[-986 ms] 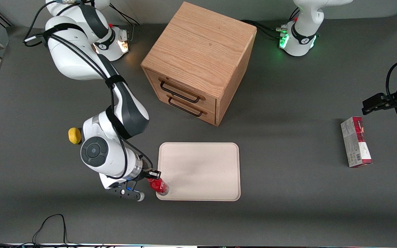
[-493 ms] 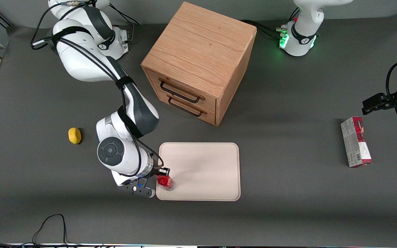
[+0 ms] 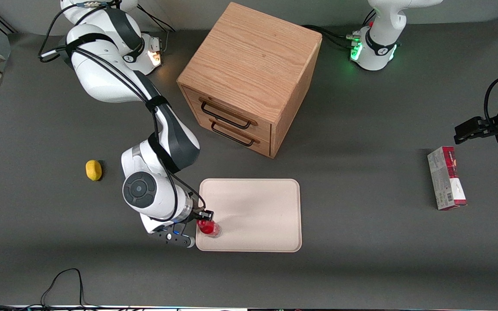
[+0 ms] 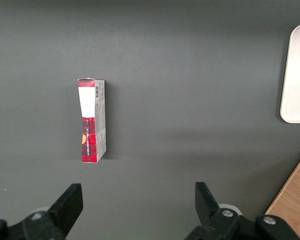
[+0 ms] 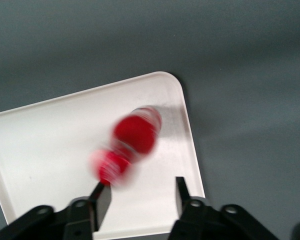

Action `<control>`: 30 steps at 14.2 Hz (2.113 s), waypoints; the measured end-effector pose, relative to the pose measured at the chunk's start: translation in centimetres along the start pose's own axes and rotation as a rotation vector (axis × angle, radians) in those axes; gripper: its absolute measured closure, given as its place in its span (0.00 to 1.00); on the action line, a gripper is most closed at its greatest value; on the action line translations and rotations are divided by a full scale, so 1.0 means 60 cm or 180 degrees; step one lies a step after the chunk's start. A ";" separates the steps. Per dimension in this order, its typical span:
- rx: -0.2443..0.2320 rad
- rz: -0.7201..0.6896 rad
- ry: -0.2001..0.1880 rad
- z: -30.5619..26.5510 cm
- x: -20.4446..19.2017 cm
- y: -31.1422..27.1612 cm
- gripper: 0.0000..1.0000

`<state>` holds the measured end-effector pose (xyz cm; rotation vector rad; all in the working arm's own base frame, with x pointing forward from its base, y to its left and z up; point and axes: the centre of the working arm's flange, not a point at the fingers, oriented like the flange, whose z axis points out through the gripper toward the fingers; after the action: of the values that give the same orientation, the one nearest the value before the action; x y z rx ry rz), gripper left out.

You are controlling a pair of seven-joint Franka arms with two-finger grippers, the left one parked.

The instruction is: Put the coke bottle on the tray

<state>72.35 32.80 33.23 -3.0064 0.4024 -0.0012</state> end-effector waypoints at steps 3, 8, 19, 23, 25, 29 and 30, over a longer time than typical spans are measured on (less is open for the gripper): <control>0.0000 0.0002 0.0002 0.000 0.000 0.000 0.04; -0.0086 -0.0012 -0.0020 -0.003 -0.001 0.004 0.00; -0.0511 -0.1025 -0.0431 -0.277 -0.002 0.309 0.00; -0.0554 -0.1267 -0.0453 -0.366 -0.071 0.447 0.00; -0.0549 -0.1316 -0.0410 -0.396 -0.098 0.469 0.00; -0.0451 -0.1253 -0.0361 -0.428 -0.114 0.489 0.00; -0.0443 -0.1249 -0.0360 -0.430 -0.115 0.490 0.00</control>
<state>57.61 3.63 55.80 -3.1462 -0.2093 0.1697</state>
